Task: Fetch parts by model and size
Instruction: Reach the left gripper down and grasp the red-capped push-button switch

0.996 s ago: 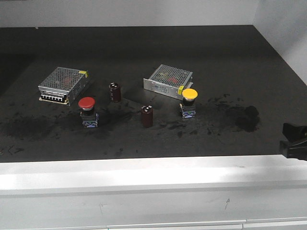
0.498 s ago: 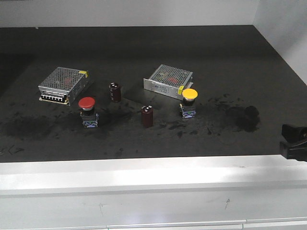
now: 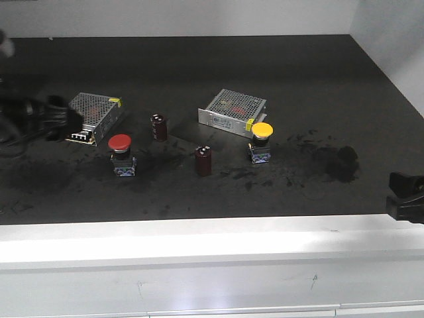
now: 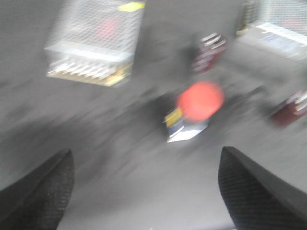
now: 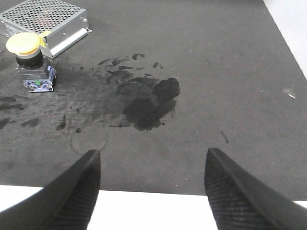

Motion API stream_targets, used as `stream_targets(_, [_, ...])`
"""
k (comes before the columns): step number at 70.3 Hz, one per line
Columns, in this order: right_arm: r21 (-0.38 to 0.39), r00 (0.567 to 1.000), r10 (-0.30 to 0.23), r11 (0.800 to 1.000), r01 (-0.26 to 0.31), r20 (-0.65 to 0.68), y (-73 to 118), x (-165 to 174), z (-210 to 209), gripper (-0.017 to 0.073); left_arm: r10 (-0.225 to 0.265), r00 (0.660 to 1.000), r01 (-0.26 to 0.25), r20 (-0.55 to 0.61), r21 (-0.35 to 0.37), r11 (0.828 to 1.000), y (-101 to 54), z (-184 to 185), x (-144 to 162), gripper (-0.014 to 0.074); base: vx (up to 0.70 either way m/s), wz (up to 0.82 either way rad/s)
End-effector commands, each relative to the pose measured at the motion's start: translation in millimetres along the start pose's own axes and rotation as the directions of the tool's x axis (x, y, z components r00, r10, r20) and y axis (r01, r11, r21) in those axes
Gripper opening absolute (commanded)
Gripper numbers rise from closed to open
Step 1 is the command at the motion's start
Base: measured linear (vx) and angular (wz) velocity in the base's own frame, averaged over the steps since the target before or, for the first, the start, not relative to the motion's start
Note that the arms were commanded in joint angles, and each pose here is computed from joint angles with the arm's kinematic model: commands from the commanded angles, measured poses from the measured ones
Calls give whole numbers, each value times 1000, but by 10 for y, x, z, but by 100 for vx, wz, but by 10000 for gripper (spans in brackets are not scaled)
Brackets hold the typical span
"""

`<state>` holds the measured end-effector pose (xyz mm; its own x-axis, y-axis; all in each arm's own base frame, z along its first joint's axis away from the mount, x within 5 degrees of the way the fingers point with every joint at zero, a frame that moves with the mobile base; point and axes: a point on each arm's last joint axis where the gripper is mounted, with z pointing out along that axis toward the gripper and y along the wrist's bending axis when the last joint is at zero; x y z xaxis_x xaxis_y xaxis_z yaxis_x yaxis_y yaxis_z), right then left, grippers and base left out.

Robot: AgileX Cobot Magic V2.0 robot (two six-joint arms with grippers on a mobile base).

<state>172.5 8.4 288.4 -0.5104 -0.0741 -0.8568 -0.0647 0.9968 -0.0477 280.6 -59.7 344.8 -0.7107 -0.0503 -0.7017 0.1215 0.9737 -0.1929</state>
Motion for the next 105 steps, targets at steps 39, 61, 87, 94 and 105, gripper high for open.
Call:
stream_targets(39, [6,995,-1,1000,0,98,-14,-158,-51,455,-12,991,3,-136,-65,998,-464,784,-408,590,0,0])
stream_targets(61, [6,995,-1,1000,0,97,-14,-157,-51,455,-13,984,-1,-180,-79,997,-453,973,-361,570,0,0])
stream_targets(87, [6,995,-1,1000,0,97,-14,-157,-51,455,-3,979,-15,-206,-83,996,-441,1153,-306,410,0,0])
stream_targets(94, [6,995,-1,1000,0,97,-14,-157,-51,455,-2,978,-15,-207,-83,996,-440,1197,-297,377,0,0])
stream_targets(105, [6,995,-1,1000,0,97,-14,-157,-51,455,2,984,-16,-176,-75,997,-448,1181,-329,301,0,0])
